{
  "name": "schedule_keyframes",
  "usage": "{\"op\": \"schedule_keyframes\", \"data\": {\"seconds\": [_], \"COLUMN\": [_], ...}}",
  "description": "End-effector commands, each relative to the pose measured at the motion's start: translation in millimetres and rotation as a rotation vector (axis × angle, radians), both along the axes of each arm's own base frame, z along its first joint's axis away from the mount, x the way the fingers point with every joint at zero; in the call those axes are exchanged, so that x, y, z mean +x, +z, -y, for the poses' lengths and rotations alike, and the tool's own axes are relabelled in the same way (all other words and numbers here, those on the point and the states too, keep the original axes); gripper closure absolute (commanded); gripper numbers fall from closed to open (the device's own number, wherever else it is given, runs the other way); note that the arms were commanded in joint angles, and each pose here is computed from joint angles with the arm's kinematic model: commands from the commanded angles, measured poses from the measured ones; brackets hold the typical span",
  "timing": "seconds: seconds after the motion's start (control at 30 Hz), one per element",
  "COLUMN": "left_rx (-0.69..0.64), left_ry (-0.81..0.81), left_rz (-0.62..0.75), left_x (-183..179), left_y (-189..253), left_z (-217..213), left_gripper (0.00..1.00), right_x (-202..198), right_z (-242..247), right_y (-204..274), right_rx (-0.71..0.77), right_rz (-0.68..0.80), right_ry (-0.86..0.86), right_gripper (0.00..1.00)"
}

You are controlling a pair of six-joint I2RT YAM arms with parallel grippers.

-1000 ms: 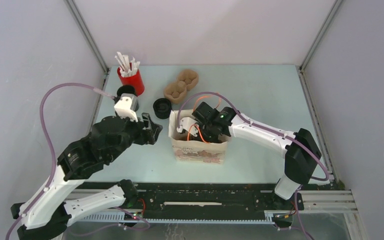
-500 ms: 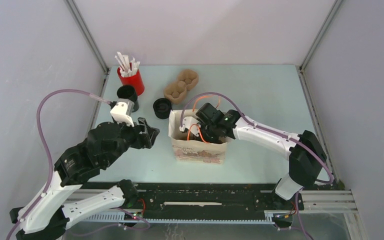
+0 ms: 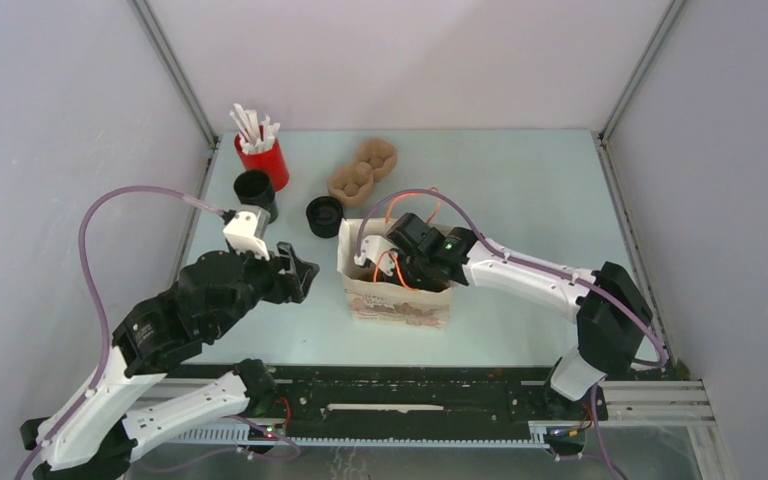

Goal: Pack the takeout coffee

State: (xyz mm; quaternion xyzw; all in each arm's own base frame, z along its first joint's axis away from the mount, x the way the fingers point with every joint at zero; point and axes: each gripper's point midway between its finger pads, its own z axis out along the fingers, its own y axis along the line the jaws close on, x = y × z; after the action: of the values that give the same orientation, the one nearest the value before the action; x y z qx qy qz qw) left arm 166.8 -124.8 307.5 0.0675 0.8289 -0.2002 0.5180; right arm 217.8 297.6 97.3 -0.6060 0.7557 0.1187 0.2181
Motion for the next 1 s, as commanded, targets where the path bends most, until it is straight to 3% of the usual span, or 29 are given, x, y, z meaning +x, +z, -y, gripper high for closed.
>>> {"op": "schedule_keyframes", "data": {"seconds": [0.0,0.13,0.23,0.53,0.77,0.97], "left_rx": [-0.029,-0.042,-0.057,-0.087,-0.161,-0.201], "left_ry": [0.002,-0.010,-0.019,-0.065,-0.124,-0.165], "left_rz": [-0.001,-0.016,-0.018,-0.020,-0.051,-0.049], "left_x": [-0.2,-3.2,-5.8,-1.8,2.5,15.8], "left_y": [-3.3,-8.9,-8.0,-4.7,2.7,21.5], "left_z": [2.0,4.3,4.9,23.7,54.2,83.7], "left_gripper": [0.28,0.29,0.29,0.28,0.18,0.22], "right_x": [-51.0,-55.9,-50.9,-33.4,-21.5,-17.5], "right_z": [82.3,79.3,76.0,53.3,36.9,17.2], "right_y": [-85.6,-94.0,-74.0,-24.5,-6.2,23.5], "right_rx": [-0.408,-0.422,-0.393,-0.158,-0.038,0.097], "right_rz": [-0.240,-0.262,-0.242,-0.180,-0.115,-0.059], "right_ry": [-0.044,-0.030,-0.050,-0.059,-0.071,-0.103], "right_gripper": [0.69,0.70,0.70,0.69,0.66,0.65]}}
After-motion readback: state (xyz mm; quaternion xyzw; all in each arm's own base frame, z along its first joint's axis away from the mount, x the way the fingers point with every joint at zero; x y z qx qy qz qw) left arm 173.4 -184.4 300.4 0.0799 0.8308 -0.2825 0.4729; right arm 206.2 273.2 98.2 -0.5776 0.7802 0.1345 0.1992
